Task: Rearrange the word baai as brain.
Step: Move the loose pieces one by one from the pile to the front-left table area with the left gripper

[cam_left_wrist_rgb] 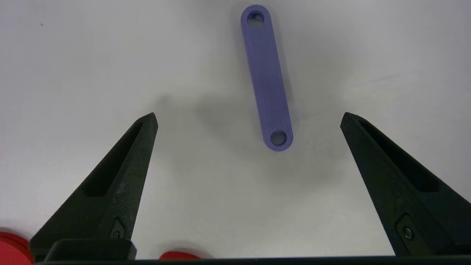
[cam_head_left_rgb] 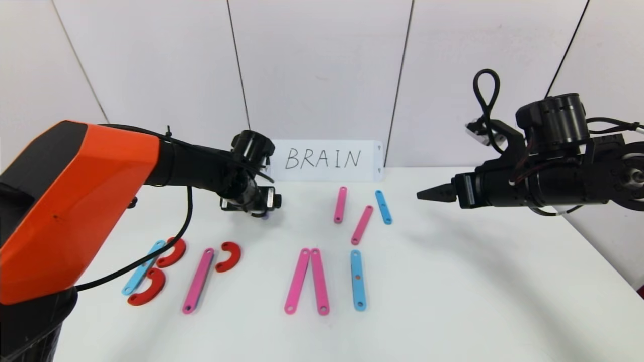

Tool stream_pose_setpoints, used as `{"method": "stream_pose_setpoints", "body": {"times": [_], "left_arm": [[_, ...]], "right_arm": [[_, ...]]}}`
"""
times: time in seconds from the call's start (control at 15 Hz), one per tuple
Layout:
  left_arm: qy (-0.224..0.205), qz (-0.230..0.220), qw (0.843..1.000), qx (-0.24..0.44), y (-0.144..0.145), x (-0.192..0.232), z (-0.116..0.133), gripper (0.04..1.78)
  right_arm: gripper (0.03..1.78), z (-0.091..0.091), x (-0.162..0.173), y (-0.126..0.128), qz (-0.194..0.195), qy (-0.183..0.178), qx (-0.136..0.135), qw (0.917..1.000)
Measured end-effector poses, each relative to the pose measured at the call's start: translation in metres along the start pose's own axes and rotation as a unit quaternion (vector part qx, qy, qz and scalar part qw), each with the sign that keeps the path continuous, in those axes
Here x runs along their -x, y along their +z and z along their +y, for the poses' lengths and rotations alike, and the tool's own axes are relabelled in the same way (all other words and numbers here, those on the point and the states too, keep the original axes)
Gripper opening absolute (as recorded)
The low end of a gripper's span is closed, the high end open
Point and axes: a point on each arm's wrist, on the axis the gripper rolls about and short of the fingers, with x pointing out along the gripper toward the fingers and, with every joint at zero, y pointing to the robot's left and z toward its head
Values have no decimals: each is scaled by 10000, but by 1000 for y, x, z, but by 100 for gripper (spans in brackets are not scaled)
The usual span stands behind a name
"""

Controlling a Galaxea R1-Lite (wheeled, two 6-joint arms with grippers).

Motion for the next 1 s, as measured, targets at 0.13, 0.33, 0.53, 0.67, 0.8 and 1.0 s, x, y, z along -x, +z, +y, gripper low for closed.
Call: {"method": "stream_pose_setpoints", "body": {"times": [0.13,0.33,0.53,0.67,0.8,1.0], "left_arm": [[169,-58,9998,51,1,-10,-2,174],[274,-102,9994,195,2,-21,-4,170],[280,-71,9993,222,0,-26,-5,144],[266,-76,9993,232,1,-27,-6,114],[262,-69,9992,298,1,-28,-5,76],[248,-42,9992,313,0,-29,-6,32]], "right_arm": [[174,0,0,0,8,0,-4,10000],[174,0,-1,-1,16,-2,-6,10000],[174,0,-1,-1,21,0,-3,10000],[174,0,-1,-1,23,-2,-1,10000],[174,0,-1,-1,23,0,-1,10000],[174,0,-1,-1,23,0,-6,10000]]}}
